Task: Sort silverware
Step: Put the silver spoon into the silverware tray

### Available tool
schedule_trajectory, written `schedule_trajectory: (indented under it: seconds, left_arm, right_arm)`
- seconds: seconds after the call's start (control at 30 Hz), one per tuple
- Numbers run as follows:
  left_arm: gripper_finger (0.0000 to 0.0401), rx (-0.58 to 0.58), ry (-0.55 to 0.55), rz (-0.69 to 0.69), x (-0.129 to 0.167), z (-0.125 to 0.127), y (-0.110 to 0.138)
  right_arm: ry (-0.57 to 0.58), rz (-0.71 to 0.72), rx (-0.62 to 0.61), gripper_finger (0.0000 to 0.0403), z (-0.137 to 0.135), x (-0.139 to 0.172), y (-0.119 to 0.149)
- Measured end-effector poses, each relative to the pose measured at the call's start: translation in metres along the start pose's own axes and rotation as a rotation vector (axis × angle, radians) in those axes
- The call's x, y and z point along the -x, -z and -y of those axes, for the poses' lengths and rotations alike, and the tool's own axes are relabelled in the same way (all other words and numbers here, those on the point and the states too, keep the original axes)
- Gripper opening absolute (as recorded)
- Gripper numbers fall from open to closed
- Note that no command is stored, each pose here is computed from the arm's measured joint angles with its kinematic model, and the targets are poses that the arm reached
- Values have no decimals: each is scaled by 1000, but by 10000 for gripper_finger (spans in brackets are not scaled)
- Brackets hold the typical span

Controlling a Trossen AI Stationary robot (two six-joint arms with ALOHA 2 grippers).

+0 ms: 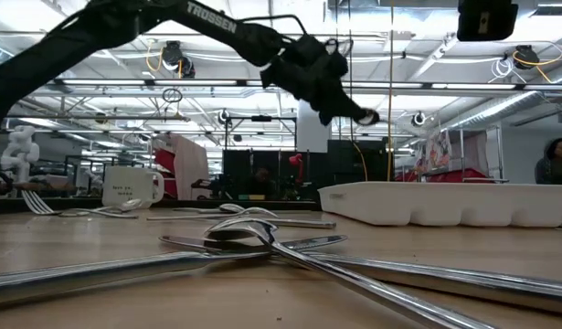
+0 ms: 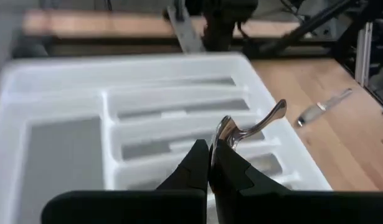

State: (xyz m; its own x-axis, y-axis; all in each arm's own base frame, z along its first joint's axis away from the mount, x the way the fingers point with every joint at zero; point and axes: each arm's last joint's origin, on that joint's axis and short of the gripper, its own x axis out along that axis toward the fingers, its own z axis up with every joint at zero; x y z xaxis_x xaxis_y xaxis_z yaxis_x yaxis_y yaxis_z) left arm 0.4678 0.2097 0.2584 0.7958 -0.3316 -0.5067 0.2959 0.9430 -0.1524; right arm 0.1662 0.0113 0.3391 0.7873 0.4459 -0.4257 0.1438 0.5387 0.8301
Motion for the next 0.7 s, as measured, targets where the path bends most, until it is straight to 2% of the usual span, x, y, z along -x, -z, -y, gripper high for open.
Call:
schedule_trajectory:
  seconds: [0.17, 0.33, 0.5, 0.7]
  left_arm:
    - [5, 64, 14, -87, -11, -4, 18]
    - [5, 62, 7, -125, -15, -5, 26]
    - [5, -11, -31, -160, -23, -1, 27]
    - [5, -83, -7, -171, -32, 10, 24]
  right_arm:
    - [7, -4, 50, 222, 1, 0, 0]
    - [39, -21, 77, 222, 4, 0, 3]
    - [97, 2, 85, 222, 7, 0, 3]
    - [135, 25, 106, 222, 9, 0, 3]
